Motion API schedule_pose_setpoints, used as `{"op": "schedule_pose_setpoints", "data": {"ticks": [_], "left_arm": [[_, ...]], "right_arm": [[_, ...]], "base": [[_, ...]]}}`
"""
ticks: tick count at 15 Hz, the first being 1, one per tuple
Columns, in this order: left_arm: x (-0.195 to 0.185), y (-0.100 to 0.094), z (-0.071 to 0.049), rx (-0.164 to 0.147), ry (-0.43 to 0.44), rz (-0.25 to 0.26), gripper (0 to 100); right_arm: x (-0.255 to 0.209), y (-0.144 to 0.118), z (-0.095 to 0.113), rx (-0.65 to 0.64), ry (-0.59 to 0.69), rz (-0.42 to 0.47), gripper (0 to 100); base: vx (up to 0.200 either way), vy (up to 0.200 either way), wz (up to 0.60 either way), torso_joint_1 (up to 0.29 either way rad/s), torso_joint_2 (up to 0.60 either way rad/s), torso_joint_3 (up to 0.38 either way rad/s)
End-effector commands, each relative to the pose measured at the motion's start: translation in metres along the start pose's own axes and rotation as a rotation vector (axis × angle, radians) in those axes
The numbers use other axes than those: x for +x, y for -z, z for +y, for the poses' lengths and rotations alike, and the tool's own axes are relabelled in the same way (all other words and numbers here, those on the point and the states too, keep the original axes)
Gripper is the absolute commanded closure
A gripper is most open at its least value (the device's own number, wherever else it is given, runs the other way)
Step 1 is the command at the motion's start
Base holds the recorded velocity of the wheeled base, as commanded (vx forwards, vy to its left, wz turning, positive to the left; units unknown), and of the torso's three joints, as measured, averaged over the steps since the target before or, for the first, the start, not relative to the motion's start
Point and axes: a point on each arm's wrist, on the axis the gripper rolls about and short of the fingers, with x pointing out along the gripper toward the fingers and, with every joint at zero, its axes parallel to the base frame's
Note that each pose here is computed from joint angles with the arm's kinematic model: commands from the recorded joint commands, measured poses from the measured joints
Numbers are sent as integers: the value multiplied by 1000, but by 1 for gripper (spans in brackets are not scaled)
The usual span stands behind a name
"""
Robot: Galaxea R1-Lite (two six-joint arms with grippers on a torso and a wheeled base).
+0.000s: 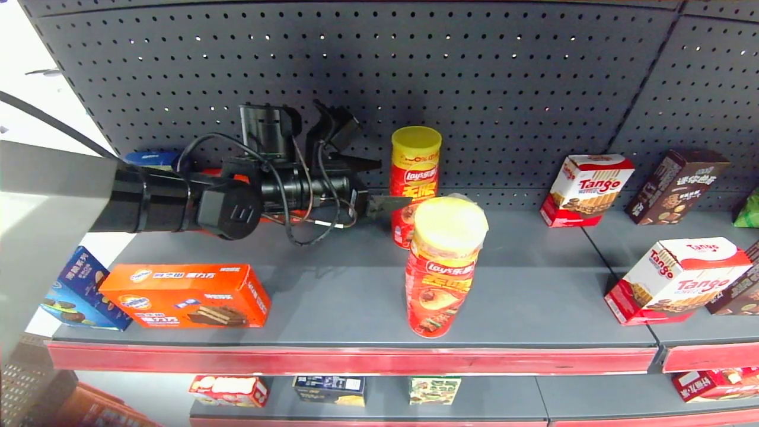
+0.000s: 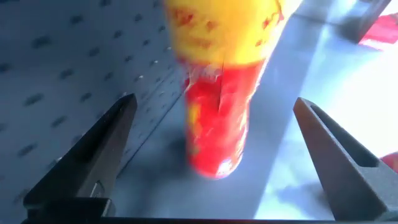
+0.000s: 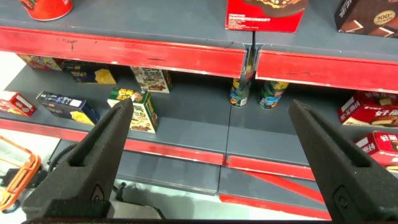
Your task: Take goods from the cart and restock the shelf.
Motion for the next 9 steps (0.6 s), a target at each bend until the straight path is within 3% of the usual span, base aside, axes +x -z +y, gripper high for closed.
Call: {"op": "schedule_pose_setpoints", "data": {"ticks": [1,3,5,7,9], "left_arm": [[-20,-8,-2,58,-39,10,0],[-22,-2,-1,124,-96,53,0],[-22,2,-2,170,-126,82,0],[-19,3,-5,190,-144,97,0],[-14,4,-8,192,-149,105,0]], "right_arm": [[0,0,0,0,-1,1,0],[0,0,0,0,-1,1,0],[0,0,0,0,-1,1,0],[0,0,0,0,-1,1,0],[0,0,0,0,-1,1,0]], "base": [[0,0,0,0,0,0],[0,0,0,0,0,0],[0,0,0,0,0,0],[0,0,0,0,0,0],[0,0,0,0,0,0]]}}
